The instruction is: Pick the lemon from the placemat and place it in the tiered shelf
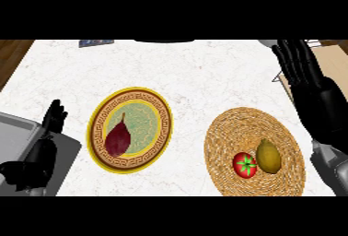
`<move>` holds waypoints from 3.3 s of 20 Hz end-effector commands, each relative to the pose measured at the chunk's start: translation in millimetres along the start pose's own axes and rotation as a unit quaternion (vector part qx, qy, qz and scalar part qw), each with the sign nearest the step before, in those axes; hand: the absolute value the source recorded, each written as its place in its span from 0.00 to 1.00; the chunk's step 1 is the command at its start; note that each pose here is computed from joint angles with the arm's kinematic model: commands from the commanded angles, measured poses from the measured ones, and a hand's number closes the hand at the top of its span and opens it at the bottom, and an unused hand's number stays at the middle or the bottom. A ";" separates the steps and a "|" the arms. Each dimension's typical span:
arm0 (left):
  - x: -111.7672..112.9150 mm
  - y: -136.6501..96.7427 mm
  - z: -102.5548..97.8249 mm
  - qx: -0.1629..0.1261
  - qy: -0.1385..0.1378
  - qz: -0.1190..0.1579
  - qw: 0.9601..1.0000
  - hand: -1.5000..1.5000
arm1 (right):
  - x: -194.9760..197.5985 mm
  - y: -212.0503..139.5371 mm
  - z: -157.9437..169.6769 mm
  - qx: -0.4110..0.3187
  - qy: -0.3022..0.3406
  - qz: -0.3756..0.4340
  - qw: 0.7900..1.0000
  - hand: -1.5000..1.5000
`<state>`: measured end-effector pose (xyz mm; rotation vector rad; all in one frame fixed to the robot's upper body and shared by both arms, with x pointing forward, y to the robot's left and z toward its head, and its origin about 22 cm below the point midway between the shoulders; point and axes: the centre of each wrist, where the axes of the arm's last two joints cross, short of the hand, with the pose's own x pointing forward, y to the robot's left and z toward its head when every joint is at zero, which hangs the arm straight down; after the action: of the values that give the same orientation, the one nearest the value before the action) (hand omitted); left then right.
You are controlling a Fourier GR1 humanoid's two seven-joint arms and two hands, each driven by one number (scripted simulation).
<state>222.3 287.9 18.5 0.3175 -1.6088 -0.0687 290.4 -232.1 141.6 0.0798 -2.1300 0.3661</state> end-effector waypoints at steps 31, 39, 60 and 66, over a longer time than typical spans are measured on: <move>-22.6 53.5 -8.4 -0.017 0.135 0.008 0.991 0.50 | -140.0 40.1 160.0 -0.189 0.573 0.420 0.678 0.00; -26.4 46.7 -12.2 -0.029 0.140 0.001 0.990 0.50 | -113.2 51.5 87.6 -0.103 0.645 0.493 0.574 0.00; -21.3 61.6 -21.3 -0.023 0.131 0.011 0.991 0.50 | -64.3 64.0 62.7 -0.059 0.688 0.514 0.509 0.00; -20.4 56.7 -23.3 -0.017 0.133 0.014 0.991 0.50 | -75.7 55.7 75.9 -0.062 0.691 0.508 0.510 0.00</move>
<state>232.8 349.0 4.4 0.2613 -1.3342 -0.0409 259.2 -208.9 31.1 -1.1629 -0.5013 0.6977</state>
